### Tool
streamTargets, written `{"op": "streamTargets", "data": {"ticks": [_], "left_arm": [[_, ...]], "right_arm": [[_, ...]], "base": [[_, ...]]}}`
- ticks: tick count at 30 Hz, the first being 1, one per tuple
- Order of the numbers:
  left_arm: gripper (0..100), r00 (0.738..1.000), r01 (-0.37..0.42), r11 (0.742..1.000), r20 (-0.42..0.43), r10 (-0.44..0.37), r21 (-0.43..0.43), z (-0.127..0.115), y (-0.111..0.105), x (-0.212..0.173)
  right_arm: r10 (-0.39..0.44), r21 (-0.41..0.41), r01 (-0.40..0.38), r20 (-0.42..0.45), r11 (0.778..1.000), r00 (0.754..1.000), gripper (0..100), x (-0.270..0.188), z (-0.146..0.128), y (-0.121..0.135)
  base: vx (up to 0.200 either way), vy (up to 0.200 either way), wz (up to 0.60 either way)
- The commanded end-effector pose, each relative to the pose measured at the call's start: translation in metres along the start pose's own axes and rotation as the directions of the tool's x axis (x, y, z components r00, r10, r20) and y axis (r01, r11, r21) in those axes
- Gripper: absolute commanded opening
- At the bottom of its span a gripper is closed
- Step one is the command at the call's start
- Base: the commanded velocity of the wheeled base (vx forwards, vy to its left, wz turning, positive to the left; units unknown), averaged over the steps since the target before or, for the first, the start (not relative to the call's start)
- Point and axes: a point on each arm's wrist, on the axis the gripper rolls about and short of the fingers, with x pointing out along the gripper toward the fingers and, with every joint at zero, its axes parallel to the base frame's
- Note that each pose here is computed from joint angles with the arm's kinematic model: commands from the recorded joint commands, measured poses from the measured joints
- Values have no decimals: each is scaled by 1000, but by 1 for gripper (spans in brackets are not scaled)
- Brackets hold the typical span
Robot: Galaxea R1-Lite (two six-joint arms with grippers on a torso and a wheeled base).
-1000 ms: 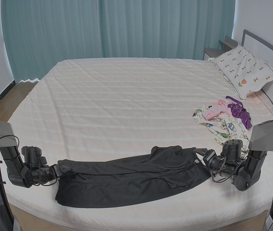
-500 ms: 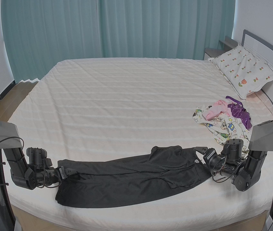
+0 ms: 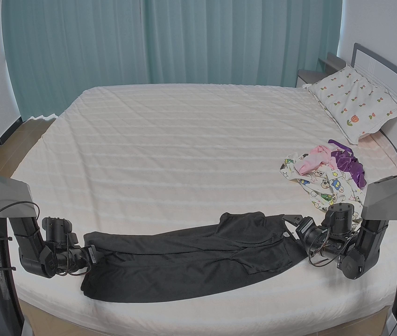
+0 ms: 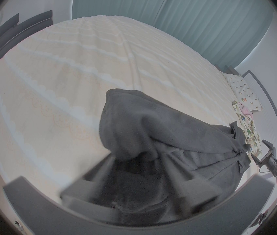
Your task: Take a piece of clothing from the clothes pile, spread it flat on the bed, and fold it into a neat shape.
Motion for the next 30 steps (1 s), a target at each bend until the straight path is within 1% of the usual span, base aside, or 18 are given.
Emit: {"op": "streamTargets", "data": {"ticks": [1,11,17,19,24,30], "left_arm": [[0,1000,-5,1000,-14,5,-5,-4,1,-2],[0,1000,-8,1000,25,9,-16,3,1,-23],[0,998,-27,999,57,30,-46,10,12,-34],[0,997,-35,997,72,40,-65,14,19,-38],[0,995,-48,995,82,56,-92,16,27,-41],[0,995,-6,993,96,17,-120,20,33,-48]], "right_arm": [[-1,0,1,-3,1000,1000,100,0,-1,-1],[4,1,-4,-11,1000,1000,100,0,0,-1],[6,0,-6,-12,1000,1000,100,0,0,0],[4,1,-4,-12,1000,1000,100,0,0,-1],[4,2,-4,-12,1000,1000,100,0,0,-1],[4,3,-4,-11,1000,1000,100,0,0,-1]], "base": [[0,0,0],[0,0,0],[0,0,0],[0,0,0],[0,0,0],[0,0,0]]}}
